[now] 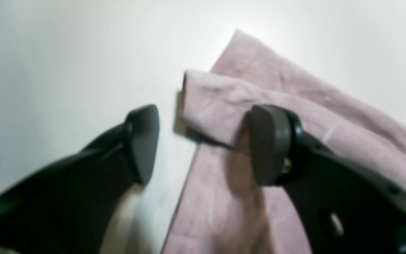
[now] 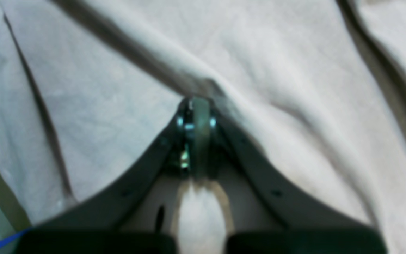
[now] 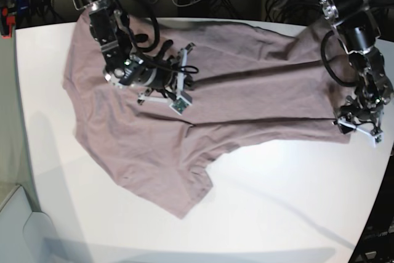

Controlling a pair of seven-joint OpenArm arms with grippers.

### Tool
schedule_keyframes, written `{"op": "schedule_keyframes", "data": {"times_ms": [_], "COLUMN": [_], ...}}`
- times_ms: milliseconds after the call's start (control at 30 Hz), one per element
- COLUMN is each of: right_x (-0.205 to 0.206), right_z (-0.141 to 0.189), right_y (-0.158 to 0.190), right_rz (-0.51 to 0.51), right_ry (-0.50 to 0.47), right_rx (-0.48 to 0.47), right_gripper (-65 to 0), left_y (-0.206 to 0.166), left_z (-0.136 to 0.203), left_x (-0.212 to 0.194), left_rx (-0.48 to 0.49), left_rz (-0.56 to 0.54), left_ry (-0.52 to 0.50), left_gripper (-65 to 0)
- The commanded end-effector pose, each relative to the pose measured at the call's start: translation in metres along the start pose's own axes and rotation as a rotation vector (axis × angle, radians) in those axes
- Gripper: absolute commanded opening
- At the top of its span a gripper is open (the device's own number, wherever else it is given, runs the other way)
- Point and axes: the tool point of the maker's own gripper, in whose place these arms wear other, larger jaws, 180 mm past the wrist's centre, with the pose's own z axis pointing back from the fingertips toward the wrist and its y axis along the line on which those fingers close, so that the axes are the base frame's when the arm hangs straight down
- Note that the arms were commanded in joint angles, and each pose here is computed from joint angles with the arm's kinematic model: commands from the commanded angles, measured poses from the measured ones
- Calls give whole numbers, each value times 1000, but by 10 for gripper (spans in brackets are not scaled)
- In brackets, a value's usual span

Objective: Layout the t-shirt on the table in an organized manner, then fold the t-shirt properly
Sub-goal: 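Pinch the shirt with both grippers and smooth it outward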

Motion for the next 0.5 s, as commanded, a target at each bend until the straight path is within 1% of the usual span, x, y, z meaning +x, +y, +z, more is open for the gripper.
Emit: {"op": "schedule_keyframes", "data": {"times_ms": [0, 33, 67, 167, 233, 300, 400, 467], "right_x": [0, 0, 0, -2, -2, -5, -7, -11], "right_z": [3, 3, 3, 2, 2, 2, 3, 3], "right_y": [-3, -4, -4, -3, -3, -1, -3, -1], "right_rz": [7, 8, 8, 6, 6, 3, 6, 2], "right_ry": [7, 8, 8, 11, 13, 18, 22, 26], "right_rx": [-15, -15, -15, -13, -13, -10, -14, -10], "right_gripper": [-650, -650, -650, -650, -650, -650, -650, -650], "left_y": [3, 3, 3, 4, 4, 3, 3, 1], "left_z": [2, 1, 0, 0, 0, 1, 3, 8], "left_x": [24, 23, 22, 24, 26, 29, 35, 48], "left_rx": [2, 2, 0, 0, -2, -2, -4, -3], "left_rz": [2, 5, 6, 6, 4, 3, 5, -6], "left_ry": [-63, -64, -69, -85, -91, -99, -112, -142], "left_gripper": [-262, -269, -293, -415, -508, -576, -645, -650]}}
